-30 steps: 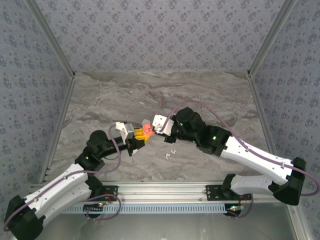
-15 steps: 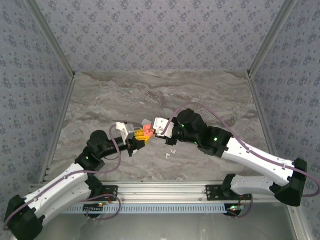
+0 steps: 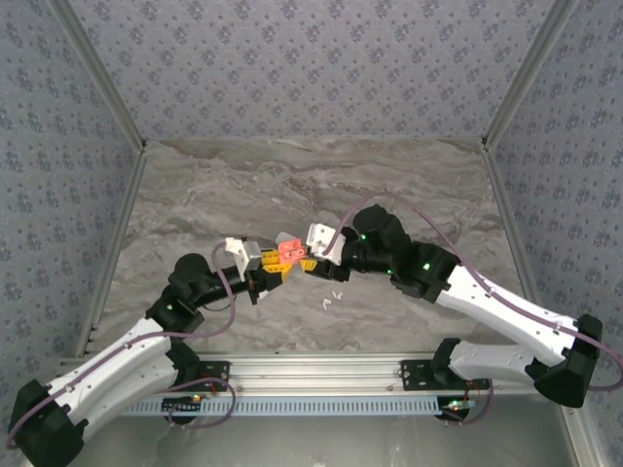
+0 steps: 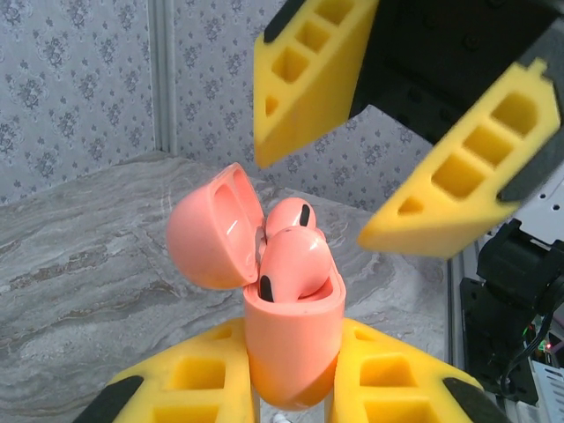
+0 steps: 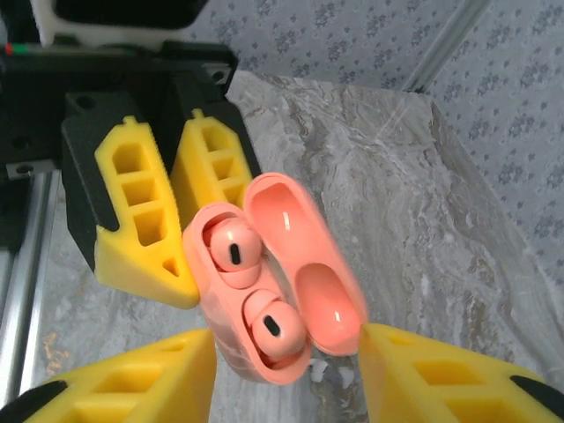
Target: Insert the wireless bluetooth earbuds into the charging case
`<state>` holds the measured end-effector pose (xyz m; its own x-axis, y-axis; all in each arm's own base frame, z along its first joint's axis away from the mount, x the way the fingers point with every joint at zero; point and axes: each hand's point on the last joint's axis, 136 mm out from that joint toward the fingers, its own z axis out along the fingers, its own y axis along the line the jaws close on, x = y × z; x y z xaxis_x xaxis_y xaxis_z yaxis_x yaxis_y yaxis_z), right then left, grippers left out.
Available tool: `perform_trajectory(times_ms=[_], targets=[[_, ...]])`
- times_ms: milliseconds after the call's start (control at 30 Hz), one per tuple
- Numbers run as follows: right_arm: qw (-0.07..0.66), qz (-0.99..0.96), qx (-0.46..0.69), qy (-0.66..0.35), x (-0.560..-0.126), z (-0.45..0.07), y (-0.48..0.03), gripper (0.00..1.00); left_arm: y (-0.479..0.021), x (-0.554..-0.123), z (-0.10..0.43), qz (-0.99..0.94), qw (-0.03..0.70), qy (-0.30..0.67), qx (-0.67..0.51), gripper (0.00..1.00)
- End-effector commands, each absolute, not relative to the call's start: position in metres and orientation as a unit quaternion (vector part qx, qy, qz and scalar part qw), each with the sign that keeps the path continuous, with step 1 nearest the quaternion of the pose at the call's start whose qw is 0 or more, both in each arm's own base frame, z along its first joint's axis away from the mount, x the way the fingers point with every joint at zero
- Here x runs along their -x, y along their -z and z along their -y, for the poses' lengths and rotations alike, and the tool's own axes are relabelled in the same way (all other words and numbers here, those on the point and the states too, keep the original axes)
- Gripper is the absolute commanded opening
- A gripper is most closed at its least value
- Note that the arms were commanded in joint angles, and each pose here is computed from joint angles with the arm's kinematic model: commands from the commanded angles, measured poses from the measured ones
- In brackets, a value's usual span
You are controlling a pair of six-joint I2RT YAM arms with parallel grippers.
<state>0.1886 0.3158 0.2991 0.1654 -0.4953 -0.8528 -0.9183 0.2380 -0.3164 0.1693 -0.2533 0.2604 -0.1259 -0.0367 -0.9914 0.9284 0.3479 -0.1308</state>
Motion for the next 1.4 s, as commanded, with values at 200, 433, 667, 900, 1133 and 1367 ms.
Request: perform_trajectory(times_ms=[200,433,667,900,1133,1367], targets=[[0.451,-0.632,0.506,-0.377,-0.184,-0.298,-0.324,0.95,-0.285,-0.164,0.255,-0.578,0.569,0.452,-0.372,0.00],[0.375,-0.632,0.526,-0.428,-0.176,-0.321,-0.306,1.00,-0.285,-0.163,0.256,-0.577,0.568,0.452,-0.374,0.00],[0.356,-0.605,0.554,-0.447,-0.164,-0.335,-0.308,1.00,-0.283,-0.164,0.258,-0.580,0.566,0.450,-0.376,0.00],[0.360,-0.575,0.573,-0.460,-0.143,-0.331,-0.317,0.98,-0.281,-0.167,0.257,-0.587,0.565,0.443,-0.374,0.00],[0.357,-0.586,0.571,-0.451,-0.137,-0.323,-0.310,0.92,-0.280,-0.168,0.257,-0.589,0.568,0.439,-0.371,0.00],[0.407,-0.619,0.539,-0.400,-0.161,-0.315,-0.316,0.94,-0.278,-0.170,0.257,-0.593,0.567,0.436,-0.370,0.00]])
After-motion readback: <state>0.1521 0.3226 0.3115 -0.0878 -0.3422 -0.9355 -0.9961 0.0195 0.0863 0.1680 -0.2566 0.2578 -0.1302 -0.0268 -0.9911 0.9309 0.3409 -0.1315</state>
